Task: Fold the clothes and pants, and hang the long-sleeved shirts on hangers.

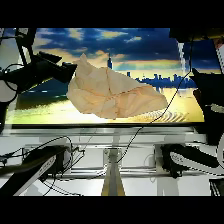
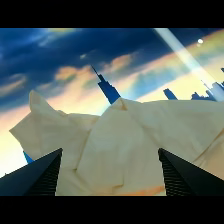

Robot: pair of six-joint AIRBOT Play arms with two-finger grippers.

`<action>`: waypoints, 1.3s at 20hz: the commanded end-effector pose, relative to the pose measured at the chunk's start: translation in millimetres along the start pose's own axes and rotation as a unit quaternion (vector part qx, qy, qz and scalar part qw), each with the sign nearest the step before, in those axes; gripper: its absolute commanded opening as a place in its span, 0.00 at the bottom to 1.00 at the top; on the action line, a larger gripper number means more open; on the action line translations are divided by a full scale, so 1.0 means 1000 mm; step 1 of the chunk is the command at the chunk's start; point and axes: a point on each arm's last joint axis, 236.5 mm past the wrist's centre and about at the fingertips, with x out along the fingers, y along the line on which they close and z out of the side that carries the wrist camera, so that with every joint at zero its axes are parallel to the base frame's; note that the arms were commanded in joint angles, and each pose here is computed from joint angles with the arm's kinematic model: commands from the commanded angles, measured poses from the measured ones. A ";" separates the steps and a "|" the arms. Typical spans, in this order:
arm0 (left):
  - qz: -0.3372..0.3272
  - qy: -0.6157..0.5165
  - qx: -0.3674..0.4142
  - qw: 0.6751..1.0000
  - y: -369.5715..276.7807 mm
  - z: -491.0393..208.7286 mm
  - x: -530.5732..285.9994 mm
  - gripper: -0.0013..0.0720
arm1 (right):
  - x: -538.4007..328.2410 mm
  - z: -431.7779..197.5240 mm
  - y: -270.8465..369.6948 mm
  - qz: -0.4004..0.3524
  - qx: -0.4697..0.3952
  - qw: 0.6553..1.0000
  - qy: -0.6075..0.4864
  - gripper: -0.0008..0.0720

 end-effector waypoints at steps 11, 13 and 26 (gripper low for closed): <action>0.000 -0.001 0.000 1.000 0.000 0.001 0.000 0.97 | 0.000 0.000 0.000 0.000 0.000 1.000 -0.001 0.03; -0.002 -0.002 -0.004 1.000 -0.001 0.001 0.000 0.97 | 0.000 0.000 0.000 0.000 0.000 1.000 -0.001 0.03; 0.213 0.169 -0.104 0.957 0.159 -0.108 0.007 0.56 | 0.008 0.001 -0.024 -0.023 -0.114 0.993 0.005 0.03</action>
